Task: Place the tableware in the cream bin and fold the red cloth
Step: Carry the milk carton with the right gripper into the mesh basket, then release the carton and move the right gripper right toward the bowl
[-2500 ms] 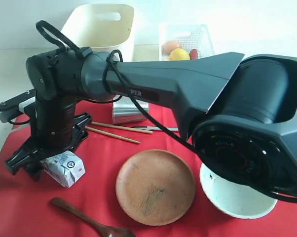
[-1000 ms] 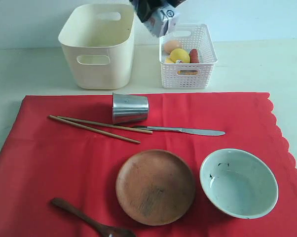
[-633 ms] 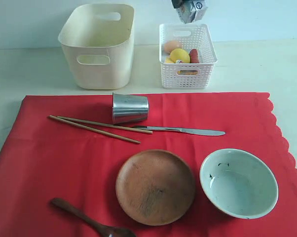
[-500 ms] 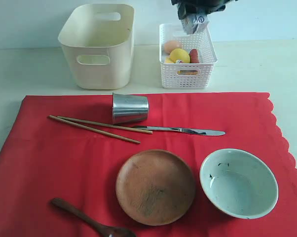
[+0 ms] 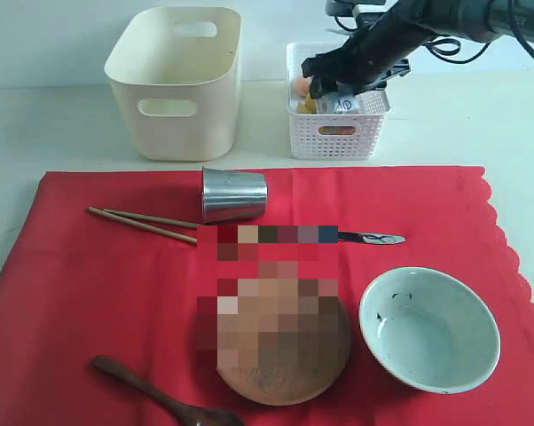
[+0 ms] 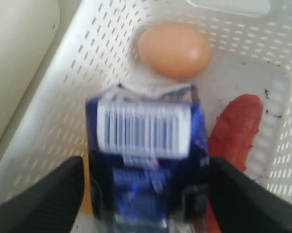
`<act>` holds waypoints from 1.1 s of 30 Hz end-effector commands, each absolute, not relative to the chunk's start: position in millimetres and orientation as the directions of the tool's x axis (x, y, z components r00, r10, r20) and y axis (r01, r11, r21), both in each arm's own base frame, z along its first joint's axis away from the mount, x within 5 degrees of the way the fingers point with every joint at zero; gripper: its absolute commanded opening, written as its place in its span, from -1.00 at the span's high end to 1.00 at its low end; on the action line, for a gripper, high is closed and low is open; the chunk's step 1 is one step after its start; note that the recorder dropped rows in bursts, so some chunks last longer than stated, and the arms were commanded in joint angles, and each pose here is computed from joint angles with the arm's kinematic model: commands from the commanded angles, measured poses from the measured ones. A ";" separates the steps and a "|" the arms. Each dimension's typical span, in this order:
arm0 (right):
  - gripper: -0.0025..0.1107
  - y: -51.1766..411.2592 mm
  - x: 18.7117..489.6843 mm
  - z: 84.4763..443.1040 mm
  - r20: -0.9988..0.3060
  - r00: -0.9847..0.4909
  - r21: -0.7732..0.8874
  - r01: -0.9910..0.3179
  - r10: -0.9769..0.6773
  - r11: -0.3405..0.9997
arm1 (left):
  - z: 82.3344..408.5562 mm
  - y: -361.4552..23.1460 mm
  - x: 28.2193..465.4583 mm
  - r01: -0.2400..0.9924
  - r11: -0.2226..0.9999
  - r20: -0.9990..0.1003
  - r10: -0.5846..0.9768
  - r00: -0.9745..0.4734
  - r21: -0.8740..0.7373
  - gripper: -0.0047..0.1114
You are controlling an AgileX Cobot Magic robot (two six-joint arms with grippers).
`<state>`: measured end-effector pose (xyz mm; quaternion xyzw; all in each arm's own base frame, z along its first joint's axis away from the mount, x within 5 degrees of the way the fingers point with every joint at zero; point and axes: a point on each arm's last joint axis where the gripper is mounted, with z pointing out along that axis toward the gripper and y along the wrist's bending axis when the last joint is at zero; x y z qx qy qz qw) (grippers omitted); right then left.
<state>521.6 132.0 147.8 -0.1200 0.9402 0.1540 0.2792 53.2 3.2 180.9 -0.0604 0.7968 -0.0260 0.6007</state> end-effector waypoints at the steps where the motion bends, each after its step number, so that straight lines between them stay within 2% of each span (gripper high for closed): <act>1: -0.53 130.0 522.8 174.7 -0.622 -0.772 0.209 -0.324 -0.130 0.923 | 181.0 3.4 53.1 -0.066 0.992 -0.957 -0.125 -0.261 -0.112 0.92; 3: -0.58 129.9 520.7 183.1 -0.624 -0.769 0.208 -0.331 -0.135 0.920 | 181.0 3.4 53.1 -0.066 0.992 -0.957 -0.125 -0.261 -0.112 0.92; 12: -0.57 128.2 499.5 244.2 -0.630 -0.759 0.210 -0.372 -0.166 0.904 | 181.0 3.4 53.1 -0.066 0.992 -0.957 -0.125 -0.261 -0.112 0.92; 17: -0.57 123.5 482.4 278.6 -0.608 -0.780 0.217 -0.344 -0.150 0.913 | 181.0 3.4 53.1 -0.066 0.992 -0.957 -0.125 -0.261 -0.112 0.92; 29: -0.51 108.0 418.8 367.6 -0.562 -0.804 0.182 -0.348 -0.194 0.920 | 181.0 3.4 53.1 -0.066 0.992 -0.957 -0.125 -0.261 -0.112 0.92; 33: -0.50 102.4 398.1 396.6 -0.596 -0.777 0.156 -0.359 -0.203 0.920 | 181.0 3.4 53.1 -0.066 0.992 -0.957 -0.125 -0.261 -0.112 0.92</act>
